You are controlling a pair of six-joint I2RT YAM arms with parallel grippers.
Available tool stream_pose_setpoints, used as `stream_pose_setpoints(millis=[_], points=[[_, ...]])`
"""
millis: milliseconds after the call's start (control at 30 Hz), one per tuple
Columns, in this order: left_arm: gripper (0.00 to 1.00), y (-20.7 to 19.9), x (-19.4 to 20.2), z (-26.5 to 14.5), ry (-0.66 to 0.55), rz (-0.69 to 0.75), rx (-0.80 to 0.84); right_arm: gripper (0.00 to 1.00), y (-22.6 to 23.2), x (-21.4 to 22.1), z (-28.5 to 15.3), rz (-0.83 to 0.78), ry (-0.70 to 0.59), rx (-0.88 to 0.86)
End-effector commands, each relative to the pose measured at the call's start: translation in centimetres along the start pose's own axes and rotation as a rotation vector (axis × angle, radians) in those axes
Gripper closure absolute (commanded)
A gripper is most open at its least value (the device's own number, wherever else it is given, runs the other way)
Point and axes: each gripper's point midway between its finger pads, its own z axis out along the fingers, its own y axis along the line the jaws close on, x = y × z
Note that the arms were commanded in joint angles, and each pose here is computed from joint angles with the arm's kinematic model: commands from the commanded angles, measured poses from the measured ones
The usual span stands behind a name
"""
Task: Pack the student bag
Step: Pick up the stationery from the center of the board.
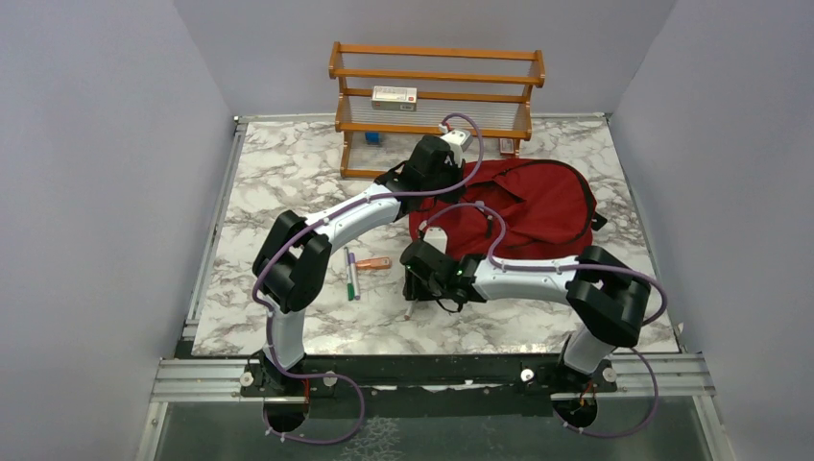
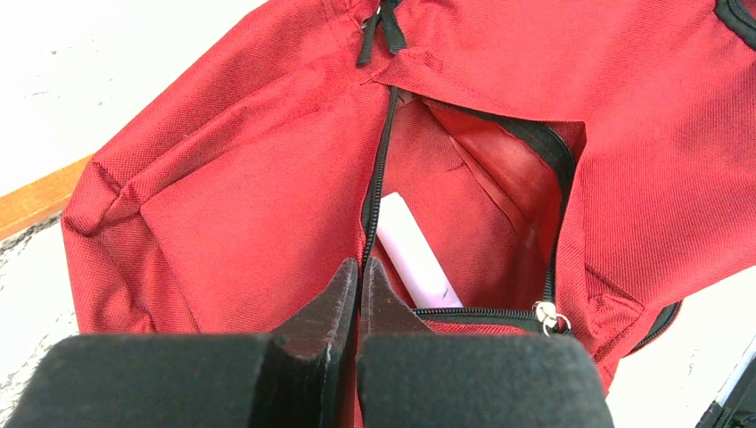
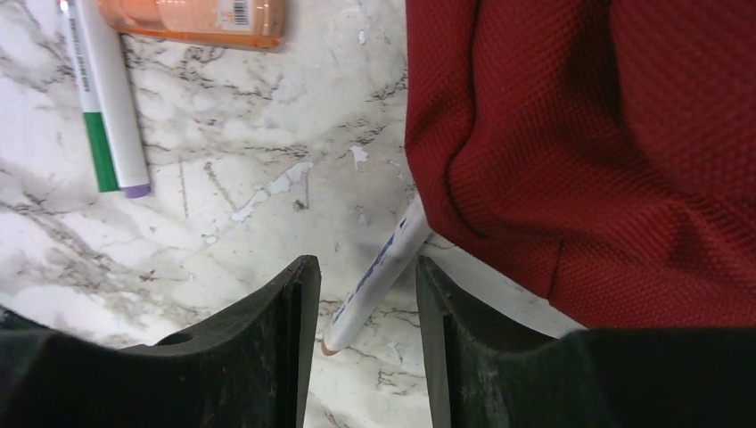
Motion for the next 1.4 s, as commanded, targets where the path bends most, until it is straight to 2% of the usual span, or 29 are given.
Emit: stream_pose_setpoints(millis=[0, 233, 433, 567, 633, 800, 867, 1033, 1200, 1367], points=[[1.0, 0.1, -2.3, -1.1, -0.067, 0.019, -0.001, 0.51, -1.5, 0.5, 0.9, -0.032, 0.008, 0.099], [1.0, 0.2, -2.1, -1.1, -0.062, 0.019, -0.002, 0.55, -3.2, 2.2, 2.0, -0.122, 0.075, 0.207], [1.0, 0.3, -2.0, -0.9, -0.059, 0.021, -0.003, 0.73, -5.5, 3.1, 1.4, -0.204, 0.105, 0.337], [1.0, 0.3, -2.0, -1.0, -0.058, 0.022, -0.002, 0.85, -6.3, 3.5, 0.7, -0.239, 0.119, 0.361], [1.0, 0.3, -2.0, -0.9, -0.056, 0.024, -0.005, 0.88, -5.5, 3.8, 0.6, -0.262, 0.133, 0.289], [1.0, 0.4, -1.8, -0.9, -0.053, 0.025, -0.007, 0.99, 0.6, 4.6, -1.0, -0.333, 0.153, -0.132], [1.0, 0.3, -1.8, -0.8, -0.052, 0.024, -0.004, 0.99, 2.4, 4.4, -2.2, -0.328, 0.136, -0.241], [1.0, 0.4, -1.8, -0.8, -0.051, 0.028, -0.008, 1.0, 3.2, 3.0, -4.6, -0.315, 0.078, -0.302], [1.0, 0.7, -1.8, -0.9, -0.05, 0.033, -0.022, 0.99, 1.9, 0.1, -6.9, -0.268, -0.05, -0.24], [1.0, 1.3, -1.7, -0.9, -0.051, 0.036, -0.052, 0.99, -4.0, -2.3, -9.3, -0.081, -0.179, 0.036]])
